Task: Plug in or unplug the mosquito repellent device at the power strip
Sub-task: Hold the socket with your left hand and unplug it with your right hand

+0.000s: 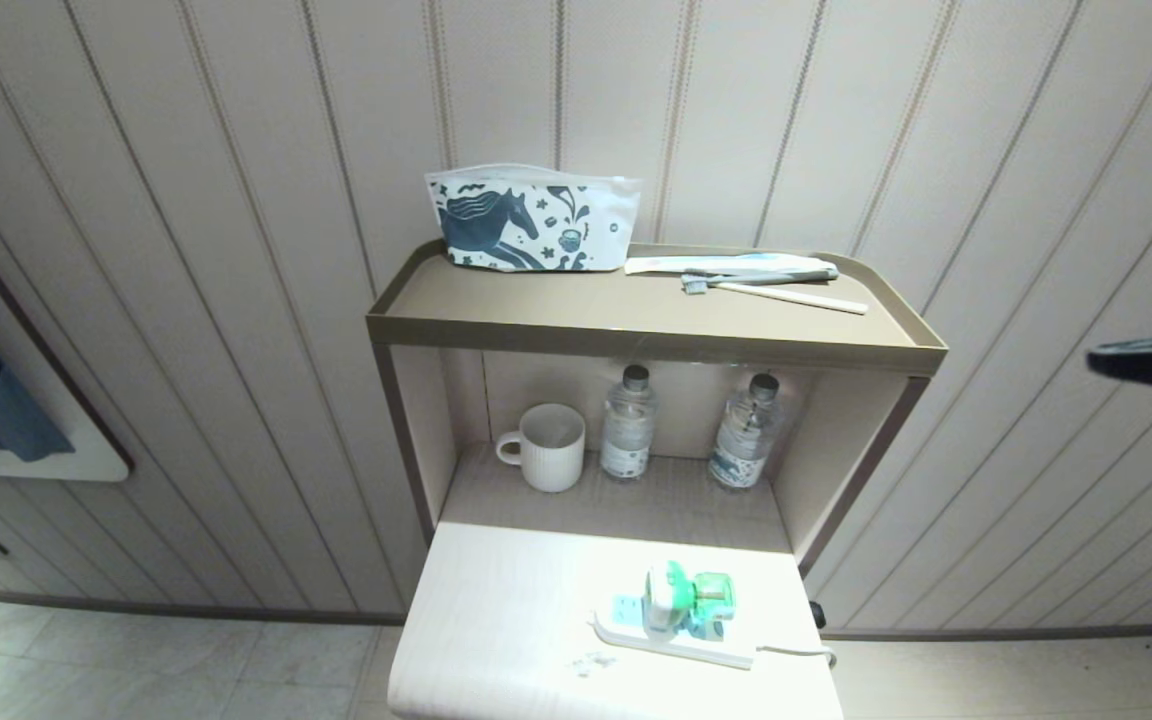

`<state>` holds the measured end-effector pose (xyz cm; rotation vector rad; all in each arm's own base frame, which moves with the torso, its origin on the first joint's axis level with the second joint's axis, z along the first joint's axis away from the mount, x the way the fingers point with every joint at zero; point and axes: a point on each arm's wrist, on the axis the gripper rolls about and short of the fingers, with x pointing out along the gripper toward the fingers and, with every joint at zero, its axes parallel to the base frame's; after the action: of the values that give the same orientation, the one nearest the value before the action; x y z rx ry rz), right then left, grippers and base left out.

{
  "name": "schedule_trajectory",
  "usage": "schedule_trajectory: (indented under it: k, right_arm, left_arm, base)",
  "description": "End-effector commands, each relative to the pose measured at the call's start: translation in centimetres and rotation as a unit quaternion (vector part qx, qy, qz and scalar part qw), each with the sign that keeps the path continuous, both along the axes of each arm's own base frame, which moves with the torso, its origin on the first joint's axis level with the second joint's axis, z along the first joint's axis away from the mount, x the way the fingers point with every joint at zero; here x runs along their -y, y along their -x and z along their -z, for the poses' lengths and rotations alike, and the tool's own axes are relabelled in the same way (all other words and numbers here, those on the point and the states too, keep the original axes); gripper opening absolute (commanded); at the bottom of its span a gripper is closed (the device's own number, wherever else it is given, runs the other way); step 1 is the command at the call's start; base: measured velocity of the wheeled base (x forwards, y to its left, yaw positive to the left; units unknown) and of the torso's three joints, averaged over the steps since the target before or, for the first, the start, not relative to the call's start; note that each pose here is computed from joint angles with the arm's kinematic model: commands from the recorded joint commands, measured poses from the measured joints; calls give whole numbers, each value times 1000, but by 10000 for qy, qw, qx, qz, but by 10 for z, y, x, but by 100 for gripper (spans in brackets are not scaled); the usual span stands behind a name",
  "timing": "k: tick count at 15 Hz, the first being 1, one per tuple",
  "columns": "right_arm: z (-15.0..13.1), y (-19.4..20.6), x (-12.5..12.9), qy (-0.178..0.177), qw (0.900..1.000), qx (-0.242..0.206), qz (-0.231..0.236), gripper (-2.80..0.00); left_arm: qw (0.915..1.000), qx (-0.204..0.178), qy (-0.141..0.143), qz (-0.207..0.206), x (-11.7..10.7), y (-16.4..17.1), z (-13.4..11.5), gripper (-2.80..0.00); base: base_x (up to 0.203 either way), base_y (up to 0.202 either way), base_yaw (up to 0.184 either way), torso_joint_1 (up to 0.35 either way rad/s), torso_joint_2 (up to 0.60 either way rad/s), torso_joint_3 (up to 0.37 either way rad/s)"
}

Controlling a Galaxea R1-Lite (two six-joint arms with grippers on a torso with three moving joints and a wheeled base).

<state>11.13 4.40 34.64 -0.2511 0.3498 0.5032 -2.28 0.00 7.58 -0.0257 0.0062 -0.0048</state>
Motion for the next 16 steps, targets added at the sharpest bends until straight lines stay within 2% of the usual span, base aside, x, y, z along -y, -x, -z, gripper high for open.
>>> schedule_trajectory:
  k: [1,4,6,8,10,12,16]
  right_arm:
    - [34,-54,-28,830,9905,-1010,-436,-280]
    - [68,-82,-65,1477,9674,-1712,-1144,-280]
    - [81,-87,-87,1938,9518,-1752,-1604,-280]
    - [92,-95,-95,2814,9342,-1550,-1551,-280]
    - [105,-106,-109,3474,9135,-1492,-1502,-280]
    - [115,-108,-125,3762,8979,-1490,-1732,-280]
    - [144,-124,-143,4073,8739,-1770,-1979,-280]
  left_arm:
    - [10000,-8,2,-1,0,0,0,-280]
    - [10000,0,2,-1,0,0,0,-280]
    - [10000,0,2,-1,0,0,0,-280]
    - [10000,-7,2,-1,0,0,0,-280]
    - [10000,-8,2,-1,0,0,0,-280]
    - [10000,-7,-6,6,0,0,0,-280]
    - [10000,-23,-6,6,0,0,0,-280]
  base:
    - [0,0,0,0,0,0]
    - [0,0,0,0,0,0]
    - [0,0,0,0,0,0]
    - [0,0,0,0,0,0]
    - [0,0,0,0,0,0]
    - [0,0,0,0,0,0]
    - [0,0,0,0,0,0]
